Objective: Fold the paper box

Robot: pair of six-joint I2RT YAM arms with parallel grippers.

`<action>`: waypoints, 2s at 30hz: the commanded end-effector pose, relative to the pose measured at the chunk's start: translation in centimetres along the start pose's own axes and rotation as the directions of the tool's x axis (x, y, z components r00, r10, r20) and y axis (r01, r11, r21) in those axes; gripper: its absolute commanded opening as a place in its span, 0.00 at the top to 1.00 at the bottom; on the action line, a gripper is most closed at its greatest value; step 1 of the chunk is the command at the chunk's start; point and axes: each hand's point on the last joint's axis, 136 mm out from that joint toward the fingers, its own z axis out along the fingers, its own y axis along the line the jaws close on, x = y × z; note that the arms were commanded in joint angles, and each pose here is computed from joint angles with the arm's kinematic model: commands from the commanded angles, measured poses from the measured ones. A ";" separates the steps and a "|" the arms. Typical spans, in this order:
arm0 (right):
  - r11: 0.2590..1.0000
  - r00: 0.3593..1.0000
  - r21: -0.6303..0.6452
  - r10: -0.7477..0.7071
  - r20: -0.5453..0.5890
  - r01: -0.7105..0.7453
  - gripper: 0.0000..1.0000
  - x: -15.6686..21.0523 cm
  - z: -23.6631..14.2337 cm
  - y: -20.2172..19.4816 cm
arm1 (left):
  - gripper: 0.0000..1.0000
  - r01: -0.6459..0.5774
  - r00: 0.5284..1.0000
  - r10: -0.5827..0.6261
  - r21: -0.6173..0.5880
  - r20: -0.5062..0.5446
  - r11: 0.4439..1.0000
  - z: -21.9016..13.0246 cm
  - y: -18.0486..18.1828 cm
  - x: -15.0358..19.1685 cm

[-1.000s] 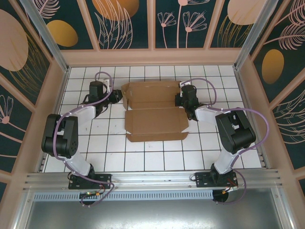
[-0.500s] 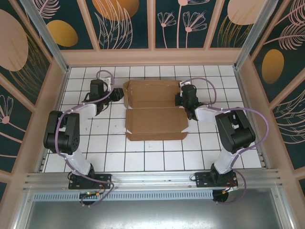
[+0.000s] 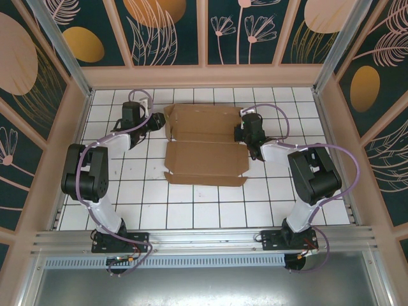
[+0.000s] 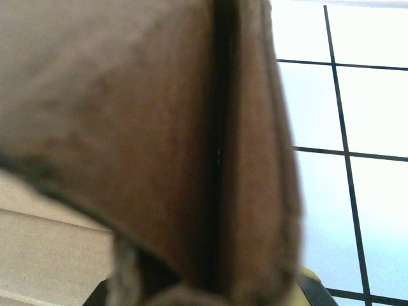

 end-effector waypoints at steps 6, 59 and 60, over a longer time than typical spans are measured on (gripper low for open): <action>0.997 0.986 -0.049 -0.067 -0.151 0.060 1.00 4.1 0.9 1.6 | 0.63 -0.008 0.999 0.006 -0.055 -0.036 0.998 -0.8 1.4 1.7; 0.995 0.983 -0.083 -0.065 -0.169 0.051 1.00 4.6 1.5 2.9 | 0.63 -0.073 0.989 0.068 -0.034 -0.131 0.997 -2.4 0.8 3.7; 0.995 0.983 -0.086 -0.067 -0.170 0.053 1.00 4.6 1.5 2.9 | 0.62 -0.100 0.987 0.093 -0.049 -0.130 0.994 -2.4 1.1 3.7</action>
